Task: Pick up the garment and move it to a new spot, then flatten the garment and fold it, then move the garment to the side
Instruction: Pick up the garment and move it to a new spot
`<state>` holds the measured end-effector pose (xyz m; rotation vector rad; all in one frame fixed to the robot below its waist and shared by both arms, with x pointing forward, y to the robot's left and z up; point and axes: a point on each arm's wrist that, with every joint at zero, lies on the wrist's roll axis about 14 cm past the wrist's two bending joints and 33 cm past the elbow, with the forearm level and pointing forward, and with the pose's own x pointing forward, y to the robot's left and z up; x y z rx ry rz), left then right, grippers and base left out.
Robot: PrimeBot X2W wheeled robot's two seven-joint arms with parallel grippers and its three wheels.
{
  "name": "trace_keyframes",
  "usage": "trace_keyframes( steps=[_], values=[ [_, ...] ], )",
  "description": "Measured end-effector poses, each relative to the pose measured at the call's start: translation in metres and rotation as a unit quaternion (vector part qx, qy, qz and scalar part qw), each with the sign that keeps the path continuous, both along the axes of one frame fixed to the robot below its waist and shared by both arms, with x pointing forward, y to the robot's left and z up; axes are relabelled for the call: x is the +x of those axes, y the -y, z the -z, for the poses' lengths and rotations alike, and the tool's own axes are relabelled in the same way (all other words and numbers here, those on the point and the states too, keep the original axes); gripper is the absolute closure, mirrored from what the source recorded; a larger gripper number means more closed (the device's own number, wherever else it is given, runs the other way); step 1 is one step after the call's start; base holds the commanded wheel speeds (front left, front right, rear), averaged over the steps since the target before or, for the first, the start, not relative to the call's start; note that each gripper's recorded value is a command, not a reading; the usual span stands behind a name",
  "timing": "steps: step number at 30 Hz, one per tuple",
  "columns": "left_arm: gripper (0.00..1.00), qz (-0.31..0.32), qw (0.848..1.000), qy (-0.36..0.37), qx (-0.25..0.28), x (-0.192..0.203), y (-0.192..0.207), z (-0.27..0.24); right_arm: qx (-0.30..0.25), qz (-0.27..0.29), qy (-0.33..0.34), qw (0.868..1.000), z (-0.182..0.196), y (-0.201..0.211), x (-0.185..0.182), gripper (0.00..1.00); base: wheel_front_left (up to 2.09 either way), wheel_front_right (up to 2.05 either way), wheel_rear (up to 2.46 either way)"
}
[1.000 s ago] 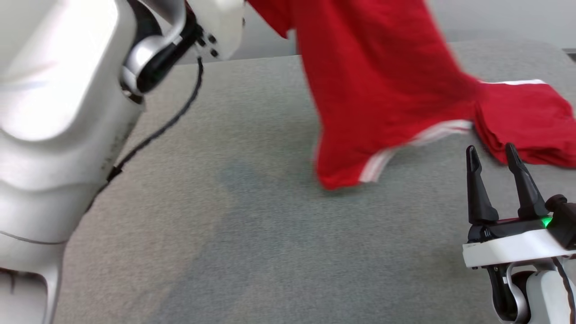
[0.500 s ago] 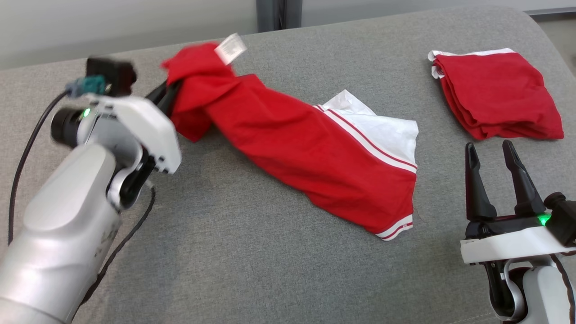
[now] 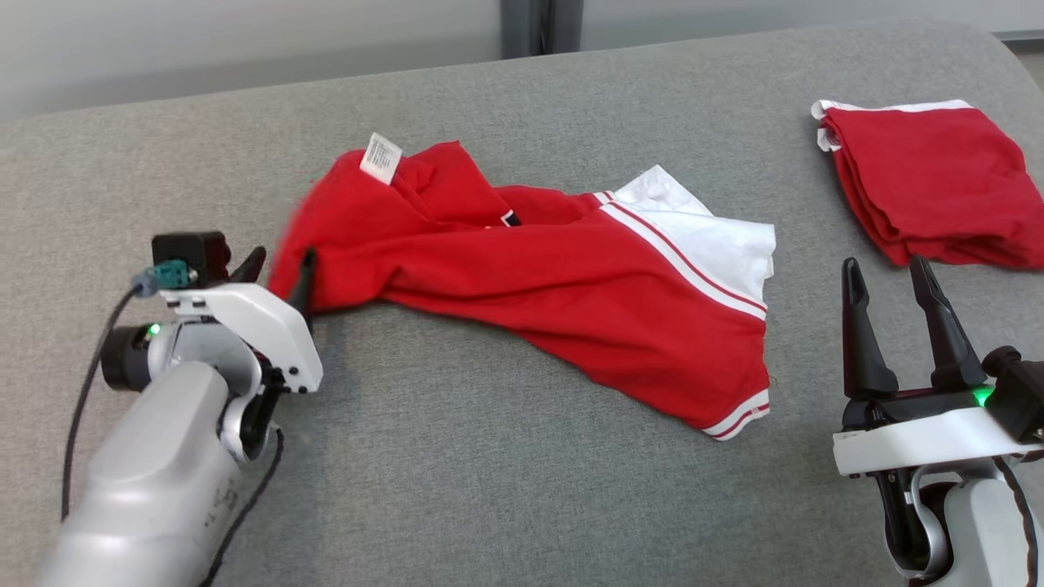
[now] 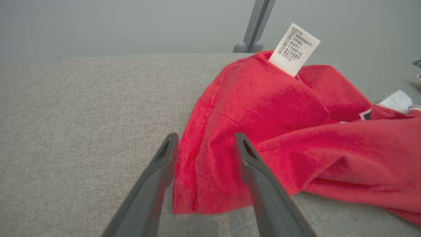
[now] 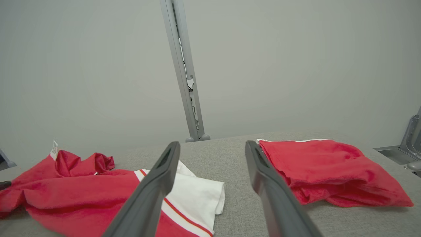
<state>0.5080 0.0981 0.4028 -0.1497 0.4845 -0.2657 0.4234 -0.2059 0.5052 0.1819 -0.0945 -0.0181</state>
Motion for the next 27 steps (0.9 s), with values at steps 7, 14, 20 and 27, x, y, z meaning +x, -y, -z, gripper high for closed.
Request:
trace_keyframes(
  steps=[7, 14, 20, 27],
  values=[
    [0.00, -0.019, 0.999, 0.037, -0.018, -0.008, -0.006, -0.010, -0.001, -0.009, 0.009, 1.000, -0.007, -0.007, 0.002, 0.00, 0.00, 0.00, 0.00],
    [0.00, -0.020, 0.992, 0.116, -0.037, -0.012, -0.006, -0.048, -0.012, -0.021, 0.013, 1.000, -0.013, -0.015, -0.001, 0.00, 0.00, 0.00, 0.00],
    [0.00, -0.062, 0.981, 0.176, -0.056, -0.030, -0.022, -0.084, -0.027, -0.033, 0.016, 0.999, -0.021, -0.023, -0.004, 0.00, 0.00, 0.00, 0.00],
    [0.00, -0.124, 0.965, 0.221, -0.072, -0.067, -0.048, -0.103, -0.035, -0.047, 0.015, 0.998, -0.024, -0.032, -0.009, 0.00, 0.00, 0.00, 0.00]
  ],
)
